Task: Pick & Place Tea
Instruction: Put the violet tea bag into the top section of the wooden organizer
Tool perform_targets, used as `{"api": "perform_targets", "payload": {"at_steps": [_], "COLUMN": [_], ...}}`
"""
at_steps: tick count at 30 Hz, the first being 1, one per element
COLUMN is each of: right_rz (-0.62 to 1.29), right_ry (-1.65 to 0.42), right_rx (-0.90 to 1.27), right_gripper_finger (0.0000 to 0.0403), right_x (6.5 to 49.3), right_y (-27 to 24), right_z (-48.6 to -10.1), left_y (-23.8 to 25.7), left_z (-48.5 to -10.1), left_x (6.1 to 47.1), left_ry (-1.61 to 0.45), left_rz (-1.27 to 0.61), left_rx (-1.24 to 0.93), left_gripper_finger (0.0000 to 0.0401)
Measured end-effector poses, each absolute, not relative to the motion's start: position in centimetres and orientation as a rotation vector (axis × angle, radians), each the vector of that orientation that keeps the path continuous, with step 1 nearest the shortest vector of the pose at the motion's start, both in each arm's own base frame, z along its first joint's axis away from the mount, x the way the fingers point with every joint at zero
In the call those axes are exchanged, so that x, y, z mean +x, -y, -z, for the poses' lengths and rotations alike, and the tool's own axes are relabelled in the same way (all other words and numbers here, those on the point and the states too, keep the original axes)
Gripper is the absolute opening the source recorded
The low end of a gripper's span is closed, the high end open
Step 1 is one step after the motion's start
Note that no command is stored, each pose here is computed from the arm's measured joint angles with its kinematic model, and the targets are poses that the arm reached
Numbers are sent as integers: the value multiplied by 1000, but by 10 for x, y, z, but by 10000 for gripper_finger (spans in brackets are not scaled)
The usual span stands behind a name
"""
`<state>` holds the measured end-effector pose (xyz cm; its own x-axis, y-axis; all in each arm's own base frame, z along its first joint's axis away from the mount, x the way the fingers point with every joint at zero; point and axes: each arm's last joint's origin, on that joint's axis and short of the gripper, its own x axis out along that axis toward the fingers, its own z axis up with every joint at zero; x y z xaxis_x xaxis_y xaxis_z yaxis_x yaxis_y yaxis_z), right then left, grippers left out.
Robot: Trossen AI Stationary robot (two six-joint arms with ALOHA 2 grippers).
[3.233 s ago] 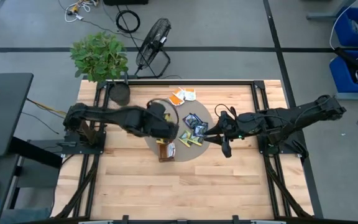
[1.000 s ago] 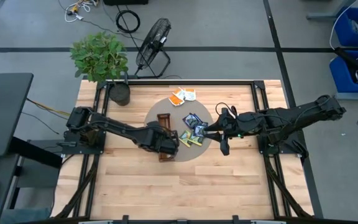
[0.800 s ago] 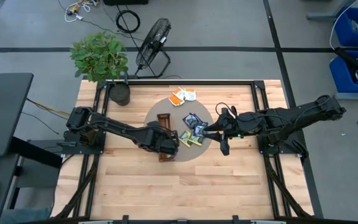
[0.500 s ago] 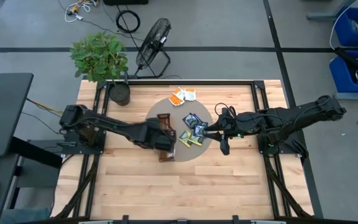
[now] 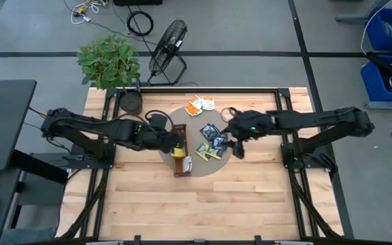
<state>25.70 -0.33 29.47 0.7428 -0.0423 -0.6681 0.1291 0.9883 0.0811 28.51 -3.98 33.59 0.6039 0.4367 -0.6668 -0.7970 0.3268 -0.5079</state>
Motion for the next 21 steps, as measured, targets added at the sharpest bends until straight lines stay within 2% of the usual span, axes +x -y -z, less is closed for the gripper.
{"api": "perform_targets", "payload": {"at_steps": [3, 6, 13, 21], "right_rz": [149, 206, 291, 348], "right_ry": [-792, -876, -1022, -993], "right_rx": [155, 200, 395, 499], "right_gripper_finger": [302, 309, 279, 253], "right_x": [275, 290, 313, 322], "right_y": [17, 29, 52, 73], "right_z": [-274, -248, -194, -176], "left_y": [40, 41, 41, 41], "left_z": [-337, -337, -336, -336], "left_x": [286, 286, 287, 287], "left_ry": [-448, -451, -458, -458], "left_rz": [-829, -825, -824, -824], "left_rx": [-911, -905, -902, -902], "left_gripper_finger": [183, 183, 183, 183]}}
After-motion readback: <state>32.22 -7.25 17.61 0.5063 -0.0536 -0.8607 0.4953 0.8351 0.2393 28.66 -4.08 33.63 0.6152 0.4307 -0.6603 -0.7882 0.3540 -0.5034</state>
